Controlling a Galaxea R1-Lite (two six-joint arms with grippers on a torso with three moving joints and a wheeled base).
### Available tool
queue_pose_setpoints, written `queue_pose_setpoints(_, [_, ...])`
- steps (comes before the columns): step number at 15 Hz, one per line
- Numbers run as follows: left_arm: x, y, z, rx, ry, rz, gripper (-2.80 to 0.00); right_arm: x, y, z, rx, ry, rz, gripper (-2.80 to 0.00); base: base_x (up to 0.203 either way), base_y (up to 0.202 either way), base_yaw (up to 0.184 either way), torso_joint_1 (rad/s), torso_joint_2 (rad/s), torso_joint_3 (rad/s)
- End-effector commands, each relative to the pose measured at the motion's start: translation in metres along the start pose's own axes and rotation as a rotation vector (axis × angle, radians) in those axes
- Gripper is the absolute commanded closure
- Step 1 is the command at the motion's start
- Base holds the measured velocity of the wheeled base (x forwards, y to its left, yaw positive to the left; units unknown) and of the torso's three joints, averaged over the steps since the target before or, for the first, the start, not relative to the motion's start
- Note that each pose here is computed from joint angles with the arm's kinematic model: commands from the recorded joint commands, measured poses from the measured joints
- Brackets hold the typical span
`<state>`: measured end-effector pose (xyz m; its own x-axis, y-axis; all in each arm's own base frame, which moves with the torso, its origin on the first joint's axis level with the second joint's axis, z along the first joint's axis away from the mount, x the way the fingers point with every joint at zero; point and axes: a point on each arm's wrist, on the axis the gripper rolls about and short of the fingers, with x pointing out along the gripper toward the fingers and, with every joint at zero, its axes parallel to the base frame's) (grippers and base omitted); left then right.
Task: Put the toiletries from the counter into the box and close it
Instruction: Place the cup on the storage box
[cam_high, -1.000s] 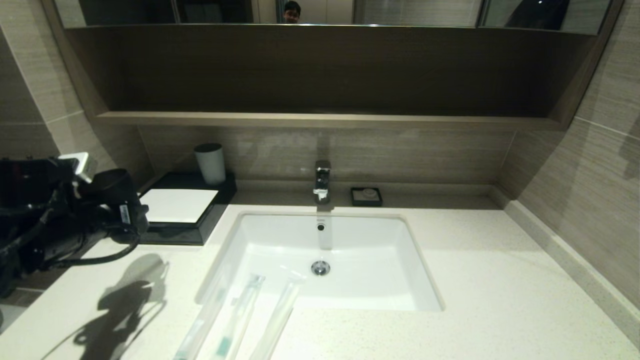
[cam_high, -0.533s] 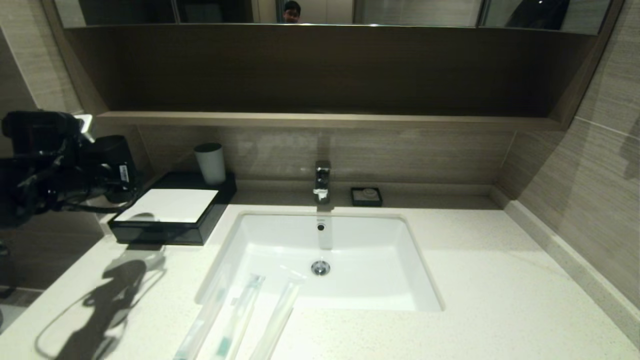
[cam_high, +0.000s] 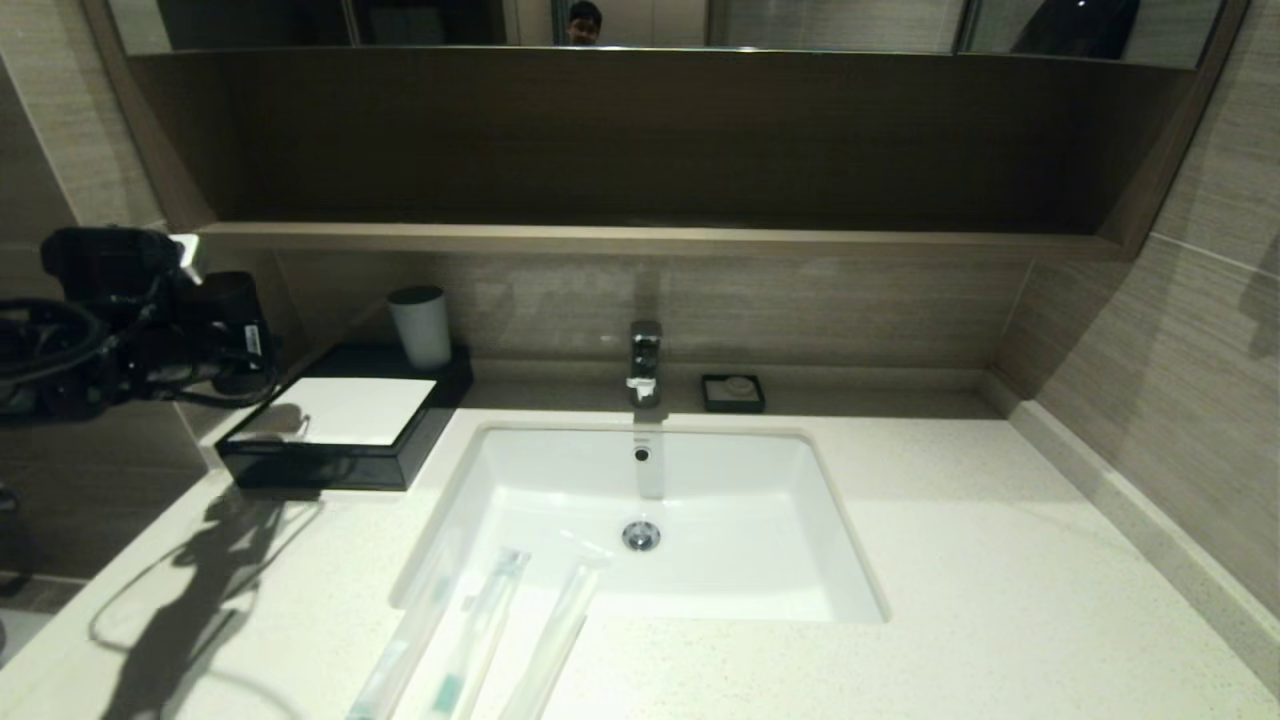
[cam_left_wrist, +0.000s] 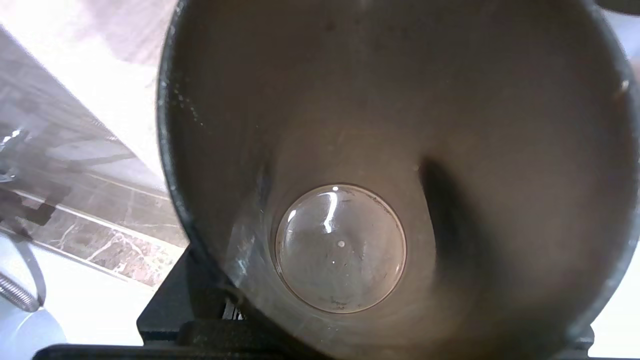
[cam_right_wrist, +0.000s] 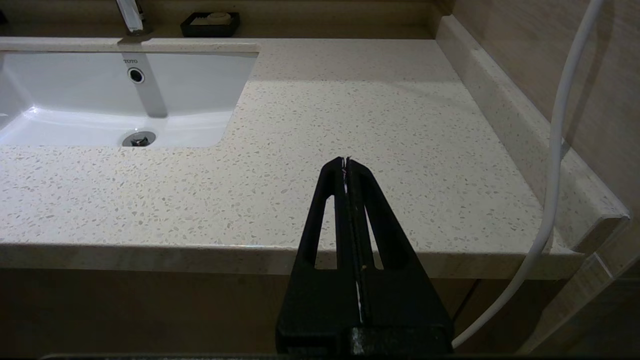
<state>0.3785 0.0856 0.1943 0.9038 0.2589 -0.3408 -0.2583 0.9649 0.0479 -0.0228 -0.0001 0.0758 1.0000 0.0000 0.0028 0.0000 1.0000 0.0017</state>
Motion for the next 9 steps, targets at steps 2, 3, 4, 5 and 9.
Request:
queue_pose_setpoints(2, [0.014, 0.002, -0.007, -0.003, 0.017, 0.006, 0.0, 0.0, 0.0, 0.0, 0.0, 0.0, 0.0, 0.0, 0.0, 0.0, 0.0, 0.0, 0.0, 0.0])
queue_pose_setpoints(3, [0.016, 0.003, -0.008, -0.004, 0.02, 0.006, 0.0, 0.0, 0.0, 0.0, 0.0, 0.0, 0.0, 0.0, 0.0, 0.0, 0.0, 0.0, 0.0, 0.0])
queue_pose_setpoints(4, [0.019, 0.002, -0.011, -0.003, 0.024, 0.006, 0.0, 0.0, 0.0, 0.0, 0.0, 0.0, 0.0, 0.0, 0.0, 0.0, 0.0, 0.0, 0.0, 0.0])
queue_pose_setpoints(5, [0.022, 0.002, -0.013, -0.004, 0.026, 0.005, 0.0, 0.0, 0.0, 0.0, 0.0, 0.0, 0.0, 0.0, 0.0, 0.0, 0.0, 0.0, 0.0, 0.0])
queue_pose_setpoints(9, [0.031, 0.001, -0.016, -0.005, 0.021, 0.002, 0.0, 0.0, 0.0, 0.0, 0.0, 0.0, 0.0, 0.0, 0.0, 0.0, 0.0, 0.0, 0.0, 0.0])
